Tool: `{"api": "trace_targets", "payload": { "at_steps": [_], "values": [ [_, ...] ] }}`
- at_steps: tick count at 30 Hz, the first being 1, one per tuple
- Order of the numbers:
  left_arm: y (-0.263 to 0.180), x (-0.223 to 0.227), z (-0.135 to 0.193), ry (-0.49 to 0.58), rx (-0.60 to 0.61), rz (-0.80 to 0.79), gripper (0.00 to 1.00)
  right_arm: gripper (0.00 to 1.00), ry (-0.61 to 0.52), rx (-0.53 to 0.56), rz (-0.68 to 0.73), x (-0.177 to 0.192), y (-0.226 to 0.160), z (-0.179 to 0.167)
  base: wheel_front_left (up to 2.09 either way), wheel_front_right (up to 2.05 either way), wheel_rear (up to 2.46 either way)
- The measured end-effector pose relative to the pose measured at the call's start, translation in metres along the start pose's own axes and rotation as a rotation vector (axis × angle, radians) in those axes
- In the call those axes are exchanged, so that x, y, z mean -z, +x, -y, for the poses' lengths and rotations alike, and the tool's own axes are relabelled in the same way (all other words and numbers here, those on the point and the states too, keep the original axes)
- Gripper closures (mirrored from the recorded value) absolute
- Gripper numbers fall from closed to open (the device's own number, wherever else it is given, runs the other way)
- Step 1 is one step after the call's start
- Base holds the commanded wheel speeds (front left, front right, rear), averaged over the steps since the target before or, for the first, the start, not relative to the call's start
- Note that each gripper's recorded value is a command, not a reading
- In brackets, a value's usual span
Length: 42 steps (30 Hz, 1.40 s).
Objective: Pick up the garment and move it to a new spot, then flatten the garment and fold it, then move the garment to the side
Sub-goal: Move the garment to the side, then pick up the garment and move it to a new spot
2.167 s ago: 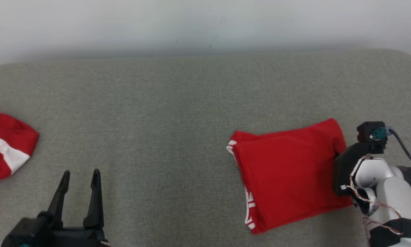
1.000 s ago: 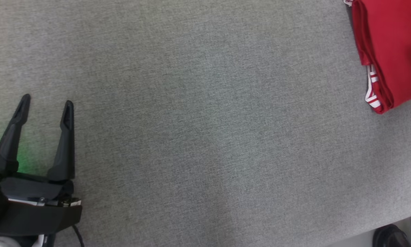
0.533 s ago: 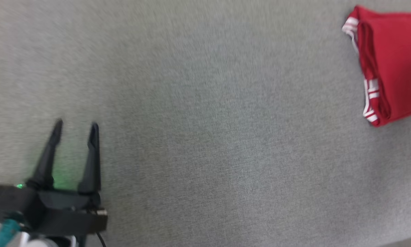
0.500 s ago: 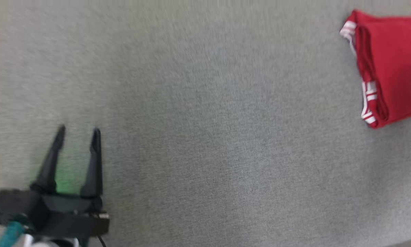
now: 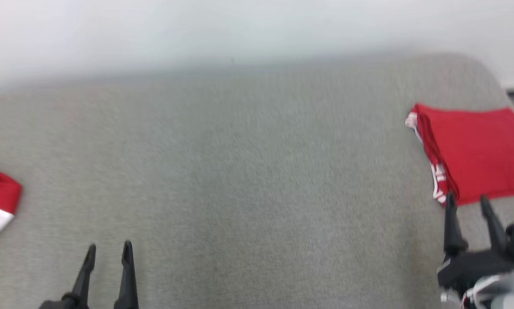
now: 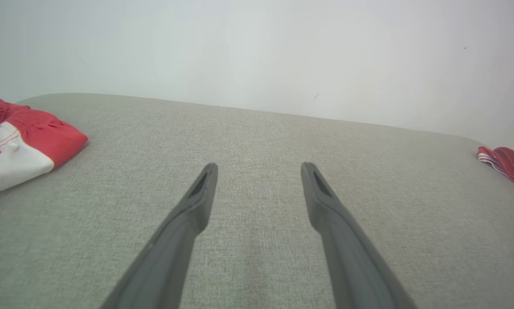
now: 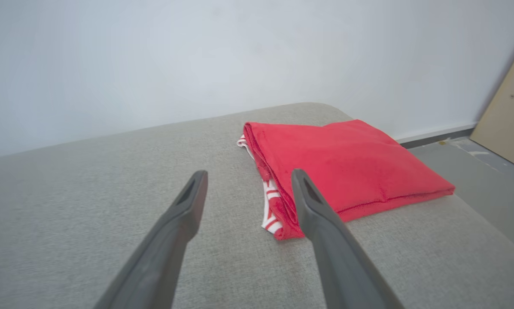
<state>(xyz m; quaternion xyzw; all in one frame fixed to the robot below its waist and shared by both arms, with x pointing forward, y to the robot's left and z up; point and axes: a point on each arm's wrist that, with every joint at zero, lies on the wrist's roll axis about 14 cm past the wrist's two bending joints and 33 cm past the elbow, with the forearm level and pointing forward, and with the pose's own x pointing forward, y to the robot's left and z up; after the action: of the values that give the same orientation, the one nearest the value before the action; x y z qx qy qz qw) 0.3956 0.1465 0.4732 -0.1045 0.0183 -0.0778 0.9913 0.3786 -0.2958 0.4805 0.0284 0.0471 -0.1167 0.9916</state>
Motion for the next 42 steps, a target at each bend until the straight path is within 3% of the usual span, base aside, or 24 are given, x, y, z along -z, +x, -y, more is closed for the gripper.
{"api": "trace_targets", "payload": {
  "at_steps": [4, 9, 16, 23, 29, 42],
  "values": [
    [-0.019, -0.016, -0.007, 0.000, -0.043, 0.045, 0.00, 0.00, 0.050, -0.034, 0.011, -0.009, -0.026, -0.014, 0.00, 0.00, 0.00],
    [-0.041, -0.032, -0.022, 0.003, -0.116, 0.102, 0.00, 0.00, -0.007, -0.125, -0.035, -0.004, -0.046, -0.043, 0.00, 0.00, 0.00],
    [-0.072, -0.030, -0.046, 0.030, -0.197, 0.101, 0.00, 0.00, -0.006, -0.230, -0.033, -0.007, -0.056, -0.080, 0.00, 0.00, 0.00],
    [-0.088, -0.013, -0.055, 0.023, -0.233, 0.049, 0.00, 0.00, 0.002, -0.239, -0.030, -0.007, -0.059, -0.082, 0.00, 0.00, 0.00],
    [-0.087, -0.007, -0.053, 0.040, -0.210, 0.016, 0.00, 0.00, -0.046, -0.230, -0.080, 0.005, -0.061, -0.079, 0.00, 0.00, 0.00],
    [-0.080, -0.010, -0.051, 0.053, -0.193, 0.010, 0.00, 0.00, -0.026, -0.222, -0.093, 0.011, -0.061, -0.076, 0.00, 0.00, 0.00]
  ]
}}
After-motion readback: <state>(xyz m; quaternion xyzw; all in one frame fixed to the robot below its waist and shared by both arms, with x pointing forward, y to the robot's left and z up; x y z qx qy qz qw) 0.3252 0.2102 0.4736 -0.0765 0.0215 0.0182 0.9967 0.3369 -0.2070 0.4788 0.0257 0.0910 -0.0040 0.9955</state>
